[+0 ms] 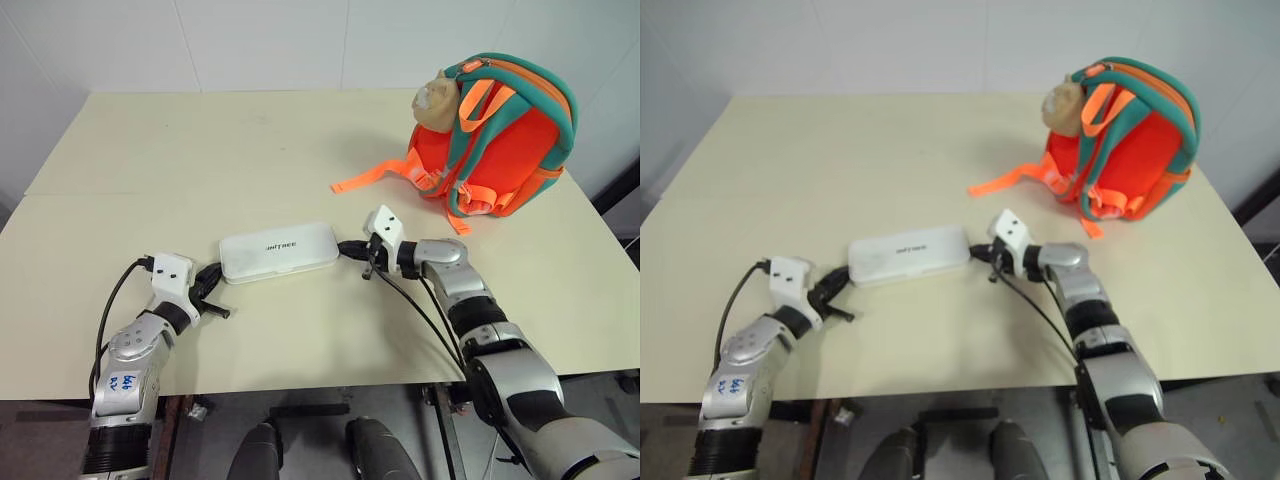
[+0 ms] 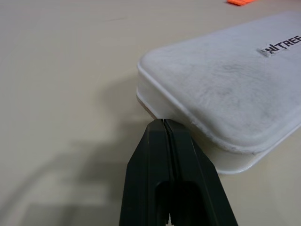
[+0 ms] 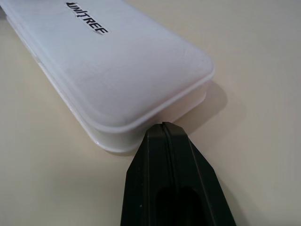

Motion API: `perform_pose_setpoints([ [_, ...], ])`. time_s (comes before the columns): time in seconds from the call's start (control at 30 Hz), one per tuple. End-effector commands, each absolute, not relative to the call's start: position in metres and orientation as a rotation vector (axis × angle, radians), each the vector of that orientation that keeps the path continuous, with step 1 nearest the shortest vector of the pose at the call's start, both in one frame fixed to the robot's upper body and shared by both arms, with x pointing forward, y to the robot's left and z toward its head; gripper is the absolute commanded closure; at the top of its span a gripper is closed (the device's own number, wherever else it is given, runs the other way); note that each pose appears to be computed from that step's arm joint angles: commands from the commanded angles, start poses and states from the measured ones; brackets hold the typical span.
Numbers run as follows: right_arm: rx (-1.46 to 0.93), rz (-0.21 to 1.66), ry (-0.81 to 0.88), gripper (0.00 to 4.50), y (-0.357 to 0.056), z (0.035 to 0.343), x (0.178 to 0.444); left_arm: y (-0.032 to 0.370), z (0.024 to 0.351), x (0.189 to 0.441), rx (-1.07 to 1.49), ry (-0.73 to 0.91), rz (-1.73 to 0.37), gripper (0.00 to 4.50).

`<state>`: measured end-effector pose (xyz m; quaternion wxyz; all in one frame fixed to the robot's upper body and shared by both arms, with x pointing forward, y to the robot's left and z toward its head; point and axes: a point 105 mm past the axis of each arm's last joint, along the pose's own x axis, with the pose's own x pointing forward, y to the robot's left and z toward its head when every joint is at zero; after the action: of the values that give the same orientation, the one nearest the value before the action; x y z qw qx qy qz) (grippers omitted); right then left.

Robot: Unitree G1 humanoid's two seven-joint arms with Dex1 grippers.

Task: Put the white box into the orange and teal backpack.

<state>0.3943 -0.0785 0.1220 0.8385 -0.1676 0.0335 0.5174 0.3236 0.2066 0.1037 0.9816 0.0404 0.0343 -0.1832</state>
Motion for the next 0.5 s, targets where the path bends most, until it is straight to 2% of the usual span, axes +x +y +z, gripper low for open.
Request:
perform_pose_setpoints([
  [0.03,-0.345,1.156,0.013,4.5,-0.073,0.142,0.373,0.166,0.108,0.313,0.056,0.058,-0.547,4.46],
  [0.27,-0.327,1.075,0.092,4.5,-0.113,0.141,0.337,0.15,0.104,0.3,0.028,0.095,-0.619,4.46],
  [0.5,-0.296,1.017,0.16,4.5,-0.131,0.135,0.312,0.148,0.106,0.297,0.028,0.105,-0.64,4.46],
])
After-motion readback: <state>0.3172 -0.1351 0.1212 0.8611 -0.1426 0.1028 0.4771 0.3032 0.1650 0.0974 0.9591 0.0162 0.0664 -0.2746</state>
